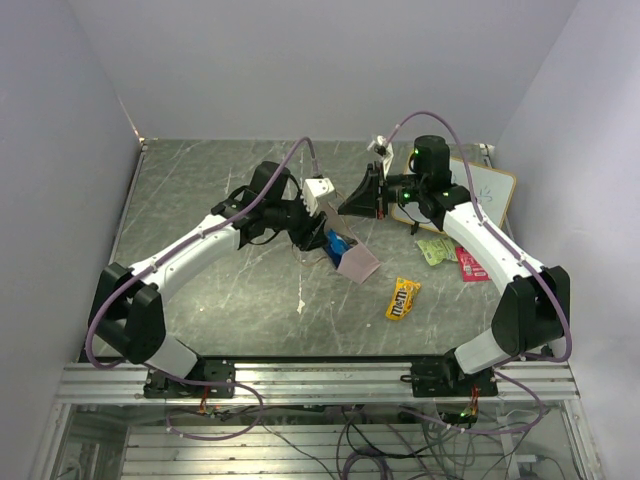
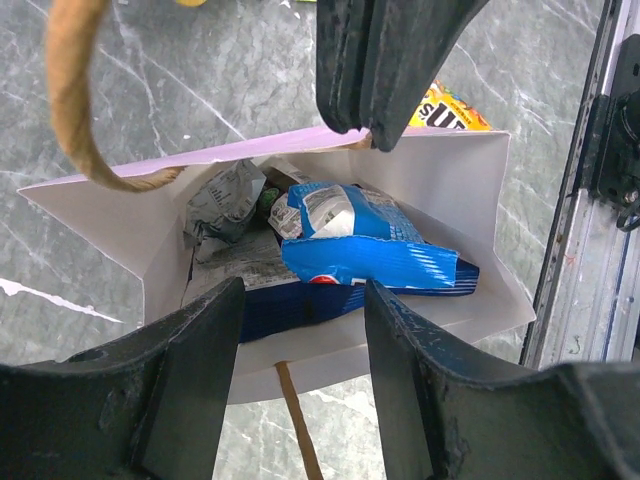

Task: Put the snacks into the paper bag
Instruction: Place the snack in the paper bag.

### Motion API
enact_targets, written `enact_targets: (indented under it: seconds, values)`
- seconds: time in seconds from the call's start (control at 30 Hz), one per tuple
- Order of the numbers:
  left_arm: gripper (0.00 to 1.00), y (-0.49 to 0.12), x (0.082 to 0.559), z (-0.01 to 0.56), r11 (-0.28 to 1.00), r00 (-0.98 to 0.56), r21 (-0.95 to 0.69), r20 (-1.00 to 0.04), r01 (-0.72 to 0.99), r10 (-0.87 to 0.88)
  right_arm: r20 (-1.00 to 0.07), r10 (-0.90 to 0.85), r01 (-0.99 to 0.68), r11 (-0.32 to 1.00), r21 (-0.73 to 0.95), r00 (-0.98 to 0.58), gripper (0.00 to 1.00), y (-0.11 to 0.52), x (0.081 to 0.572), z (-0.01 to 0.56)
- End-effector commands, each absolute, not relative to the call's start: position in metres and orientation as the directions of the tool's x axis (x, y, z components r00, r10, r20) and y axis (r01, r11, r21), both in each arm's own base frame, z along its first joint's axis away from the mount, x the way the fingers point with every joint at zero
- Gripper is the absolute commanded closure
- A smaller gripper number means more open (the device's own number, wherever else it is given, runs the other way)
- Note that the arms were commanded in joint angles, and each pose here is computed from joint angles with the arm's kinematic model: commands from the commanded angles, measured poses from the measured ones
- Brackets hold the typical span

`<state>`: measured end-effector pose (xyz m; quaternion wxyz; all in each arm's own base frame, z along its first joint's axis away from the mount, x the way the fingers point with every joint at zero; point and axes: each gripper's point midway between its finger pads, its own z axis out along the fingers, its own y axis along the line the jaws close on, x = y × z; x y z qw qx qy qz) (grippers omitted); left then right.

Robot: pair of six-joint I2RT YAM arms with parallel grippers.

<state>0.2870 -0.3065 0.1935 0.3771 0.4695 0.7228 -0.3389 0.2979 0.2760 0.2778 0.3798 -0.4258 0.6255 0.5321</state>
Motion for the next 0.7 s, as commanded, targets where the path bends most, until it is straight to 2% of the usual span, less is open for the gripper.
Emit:
enact_targets:
  seconds: [0.0,0.4,0.67]
  values:
    - [0.37,-0.314,0.287,0.205,0.298,-0.235,-0.122,-0.893,0.947,0.384,-0.940,-0.114,-0.946,0.076,0.314,-0.321,1.00,0.274,0.296,0.284]
    - [0.39,-0.312,0.270,0.228,0.178,-0.126,-0.061,-0.914,0.982,0.385,-0.940,-0.112,-0.946,0.073,0.316,-0.323,1.00,0.275,0.299,0.288]
    - [0.43,-0.316,0.285,0.228,0.266,-0.197,-0.105,-0.916,0.958,0.348,-0.948,-0.115,-0.954,0.089,0.286,-0.295,1.00,0.270,0.296,0.294]
